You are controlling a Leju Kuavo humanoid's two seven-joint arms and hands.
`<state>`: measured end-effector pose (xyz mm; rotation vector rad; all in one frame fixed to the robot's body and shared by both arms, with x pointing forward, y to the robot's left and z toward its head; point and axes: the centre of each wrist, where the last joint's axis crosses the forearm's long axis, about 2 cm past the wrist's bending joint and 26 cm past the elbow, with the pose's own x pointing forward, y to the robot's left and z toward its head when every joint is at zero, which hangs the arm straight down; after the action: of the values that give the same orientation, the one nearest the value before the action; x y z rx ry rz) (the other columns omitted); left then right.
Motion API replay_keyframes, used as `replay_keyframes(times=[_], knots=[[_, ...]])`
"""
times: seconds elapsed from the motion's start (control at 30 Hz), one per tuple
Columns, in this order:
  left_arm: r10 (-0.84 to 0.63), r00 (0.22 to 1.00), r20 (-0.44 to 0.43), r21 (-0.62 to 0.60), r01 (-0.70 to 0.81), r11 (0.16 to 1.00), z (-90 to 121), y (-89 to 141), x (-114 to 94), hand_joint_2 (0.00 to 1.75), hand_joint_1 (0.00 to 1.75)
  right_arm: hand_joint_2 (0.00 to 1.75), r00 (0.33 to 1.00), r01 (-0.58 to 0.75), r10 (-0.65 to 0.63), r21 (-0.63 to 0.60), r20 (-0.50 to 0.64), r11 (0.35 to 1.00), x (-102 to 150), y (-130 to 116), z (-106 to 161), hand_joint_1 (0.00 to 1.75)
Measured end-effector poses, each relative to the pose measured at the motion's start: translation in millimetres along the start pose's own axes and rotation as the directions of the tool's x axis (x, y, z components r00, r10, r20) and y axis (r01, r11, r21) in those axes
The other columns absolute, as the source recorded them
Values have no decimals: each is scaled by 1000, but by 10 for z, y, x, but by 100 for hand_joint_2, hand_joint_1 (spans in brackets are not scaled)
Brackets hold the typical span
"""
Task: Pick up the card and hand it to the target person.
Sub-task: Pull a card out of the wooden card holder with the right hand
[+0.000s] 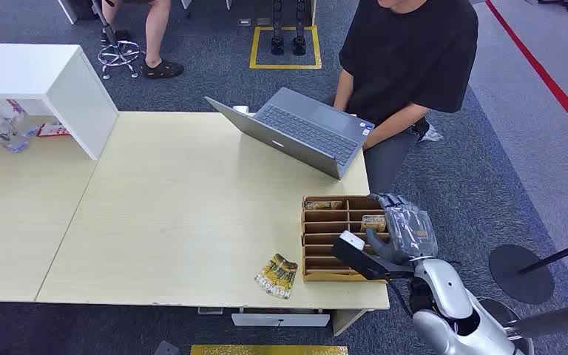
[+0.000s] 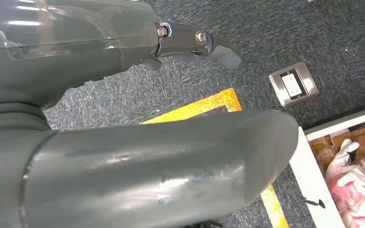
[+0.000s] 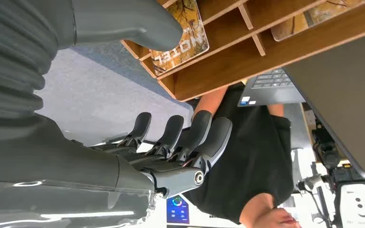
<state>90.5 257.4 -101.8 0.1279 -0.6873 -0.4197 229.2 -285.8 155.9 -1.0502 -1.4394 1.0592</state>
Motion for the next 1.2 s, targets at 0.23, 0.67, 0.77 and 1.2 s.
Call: replay_keyframes(times=[0.23, 0.67, 0.77, 1.2], knots=[[-4, 1000, 2, -3, 4, 1000, -4, 3, 7, 0, 0, 175, 999, -38, 38, 20, -5, 999, 2, 5, -2, 72], [-12, 1000, -3, -12, 12, 1000, -13, 7, 24, 0, 0, 175, 997, -71, 72, 36, -6, 997, 1, -8, -27, 75], [-14, 1000, -1, -13, 14, 1000, -17, 10, 30, 0, 0, 175, 997, -74, 75, 39, -5, 996, 4, -8, -32, 77], [-23, 1000, 3, -17, 23, 1000, -26, 16, 47, 0, 0, 175, 996, -86, 87, 73, -11, 994, 5, -2, -39, 84]])
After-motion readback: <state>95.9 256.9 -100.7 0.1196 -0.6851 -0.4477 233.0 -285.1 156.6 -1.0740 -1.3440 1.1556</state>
